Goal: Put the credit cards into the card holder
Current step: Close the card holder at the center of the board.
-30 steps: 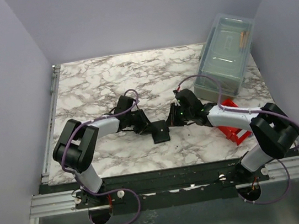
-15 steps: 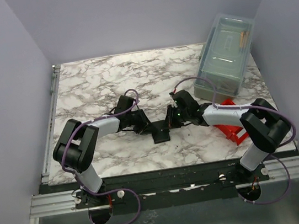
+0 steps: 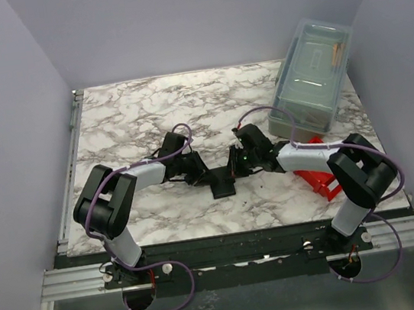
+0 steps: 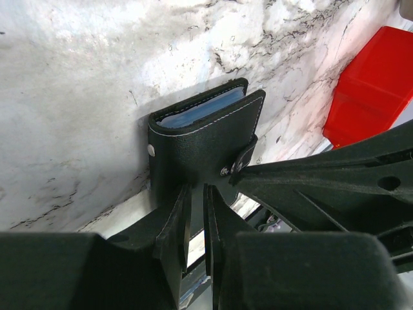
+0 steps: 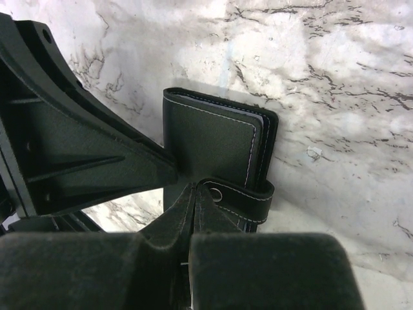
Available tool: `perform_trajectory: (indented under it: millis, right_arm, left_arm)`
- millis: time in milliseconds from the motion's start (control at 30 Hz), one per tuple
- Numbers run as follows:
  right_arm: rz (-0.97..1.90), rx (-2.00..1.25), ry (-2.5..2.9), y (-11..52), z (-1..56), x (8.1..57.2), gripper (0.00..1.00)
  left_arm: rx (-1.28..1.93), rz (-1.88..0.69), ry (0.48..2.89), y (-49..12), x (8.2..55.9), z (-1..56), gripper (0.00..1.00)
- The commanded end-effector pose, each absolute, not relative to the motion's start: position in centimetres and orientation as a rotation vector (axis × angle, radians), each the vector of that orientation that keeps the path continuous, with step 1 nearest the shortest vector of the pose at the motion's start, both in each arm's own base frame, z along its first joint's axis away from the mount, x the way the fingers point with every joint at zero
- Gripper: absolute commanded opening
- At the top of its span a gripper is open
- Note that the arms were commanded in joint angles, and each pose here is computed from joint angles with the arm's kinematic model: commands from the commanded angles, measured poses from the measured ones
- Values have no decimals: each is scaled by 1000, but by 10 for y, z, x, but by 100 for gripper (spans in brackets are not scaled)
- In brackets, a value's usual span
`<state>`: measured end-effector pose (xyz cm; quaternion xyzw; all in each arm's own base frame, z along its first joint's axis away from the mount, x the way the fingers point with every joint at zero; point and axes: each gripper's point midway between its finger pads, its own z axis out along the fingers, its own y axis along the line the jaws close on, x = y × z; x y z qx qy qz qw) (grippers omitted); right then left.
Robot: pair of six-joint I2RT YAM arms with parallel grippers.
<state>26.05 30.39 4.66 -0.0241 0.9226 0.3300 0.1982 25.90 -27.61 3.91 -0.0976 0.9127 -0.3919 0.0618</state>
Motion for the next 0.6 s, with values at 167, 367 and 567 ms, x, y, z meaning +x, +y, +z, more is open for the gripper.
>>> perform_trajectory:
  millis: [167, 367, 567]
  right_arm:
    - [927, -94, 2624, 308, 35, 261, 0]
    - [860, -151, 2617, 302, 61, 260, 0]
    - [584, -113, 2711, 286, 61, 256, 20]
  left_arm:
    - [-300, -1130, 2787, -271, 254, 30, 20]
    - [-296, -1140, 2784, -272, 254, 32, 20]
    - [-287, -1149, 2775, -273, 254, 36, 20]
